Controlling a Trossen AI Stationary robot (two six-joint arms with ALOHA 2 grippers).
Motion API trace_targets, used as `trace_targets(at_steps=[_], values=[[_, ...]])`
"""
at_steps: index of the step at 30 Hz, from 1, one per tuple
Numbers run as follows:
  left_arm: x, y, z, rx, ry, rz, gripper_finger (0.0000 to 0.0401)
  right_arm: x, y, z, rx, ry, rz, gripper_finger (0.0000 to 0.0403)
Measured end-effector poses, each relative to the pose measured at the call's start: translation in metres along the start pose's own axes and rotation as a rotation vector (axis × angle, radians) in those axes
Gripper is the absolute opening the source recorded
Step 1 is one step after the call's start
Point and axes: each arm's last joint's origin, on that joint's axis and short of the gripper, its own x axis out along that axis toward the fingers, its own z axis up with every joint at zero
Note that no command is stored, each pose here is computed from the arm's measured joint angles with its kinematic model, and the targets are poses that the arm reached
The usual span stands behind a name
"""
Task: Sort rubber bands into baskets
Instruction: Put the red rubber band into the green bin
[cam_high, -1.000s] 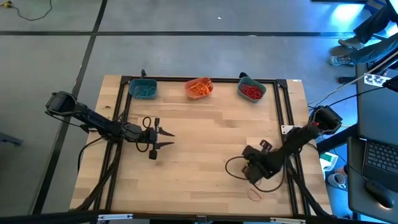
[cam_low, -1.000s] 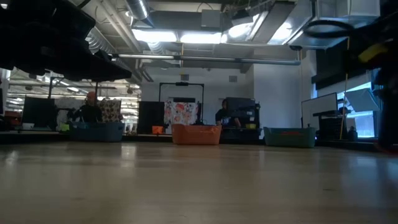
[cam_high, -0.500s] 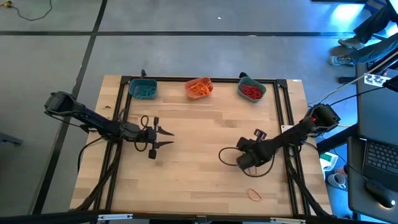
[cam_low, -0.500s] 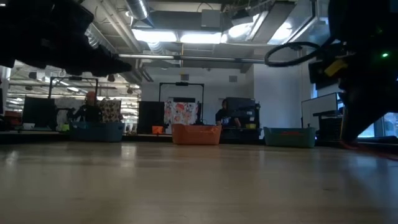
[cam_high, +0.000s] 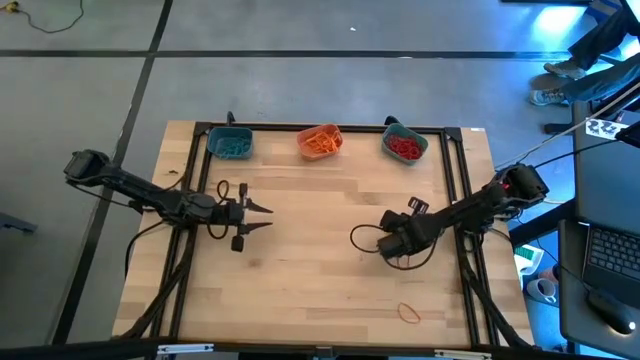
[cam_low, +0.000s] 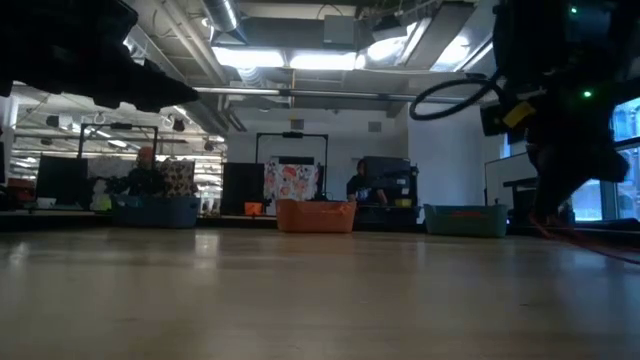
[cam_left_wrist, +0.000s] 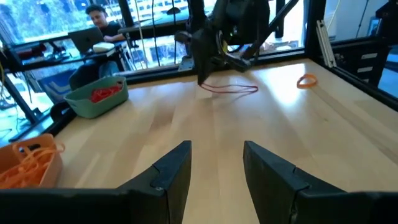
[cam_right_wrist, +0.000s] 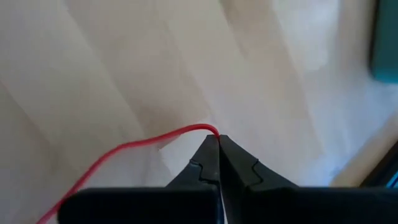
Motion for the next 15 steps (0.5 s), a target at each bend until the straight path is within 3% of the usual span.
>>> trace_targets(at_steps=[15], values=[[-0.005,0.002,-0.001,-0.017,0.024,0.017,0.0143,-0.040,-0.040,0.004,0.061,-0.260,0.009,0.0001]])
